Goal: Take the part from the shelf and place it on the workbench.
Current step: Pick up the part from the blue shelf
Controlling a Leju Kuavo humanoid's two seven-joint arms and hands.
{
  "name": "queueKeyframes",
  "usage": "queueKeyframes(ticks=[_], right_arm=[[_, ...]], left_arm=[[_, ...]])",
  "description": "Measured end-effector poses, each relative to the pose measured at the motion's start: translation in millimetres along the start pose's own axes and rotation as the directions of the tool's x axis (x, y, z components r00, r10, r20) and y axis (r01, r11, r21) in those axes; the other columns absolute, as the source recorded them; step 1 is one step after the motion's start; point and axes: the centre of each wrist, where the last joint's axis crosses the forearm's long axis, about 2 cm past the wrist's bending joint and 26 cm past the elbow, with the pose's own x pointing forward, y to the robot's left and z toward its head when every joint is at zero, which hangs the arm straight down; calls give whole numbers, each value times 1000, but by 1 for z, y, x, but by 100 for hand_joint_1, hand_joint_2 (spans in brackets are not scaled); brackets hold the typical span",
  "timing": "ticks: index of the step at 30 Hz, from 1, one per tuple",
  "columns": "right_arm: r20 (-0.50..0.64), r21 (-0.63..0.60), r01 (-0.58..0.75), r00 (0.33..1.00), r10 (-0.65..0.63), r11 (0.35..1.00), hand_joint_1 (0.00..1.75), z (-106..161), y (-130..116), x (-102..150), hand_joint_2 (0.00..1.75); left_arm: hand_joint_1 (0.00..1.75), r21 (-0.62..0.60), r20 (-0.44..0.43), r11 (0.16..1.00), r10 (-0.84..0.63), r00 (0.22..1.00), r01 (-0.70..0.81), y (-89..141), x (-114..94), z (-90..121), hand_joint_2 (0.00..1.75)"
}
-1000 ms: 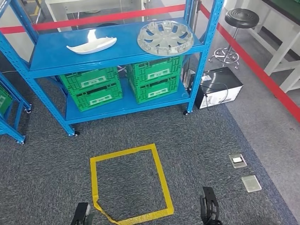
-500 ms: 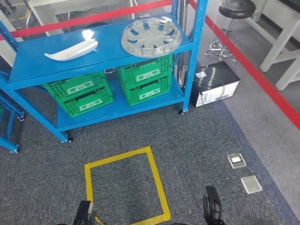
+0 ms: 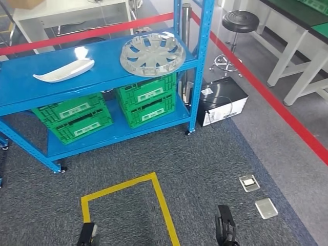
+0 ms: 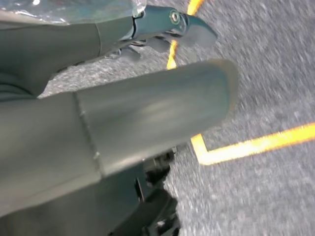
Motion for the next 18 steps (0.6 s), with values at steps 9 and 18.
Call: queueKeyframes(ticks=[9,18], right_arm=[[-4,-2,-7,1000,7,1000,0,1,-1,-3,0],[-2,-4,-9,1000,9,1000,0,0,-2,-2,0]], left_arm=[[0,-4,-2,1000,4,1000,-4,-3,-1,1,0],[0,-4,4,1000,5,1000,-5,-4,-1,1,0]])
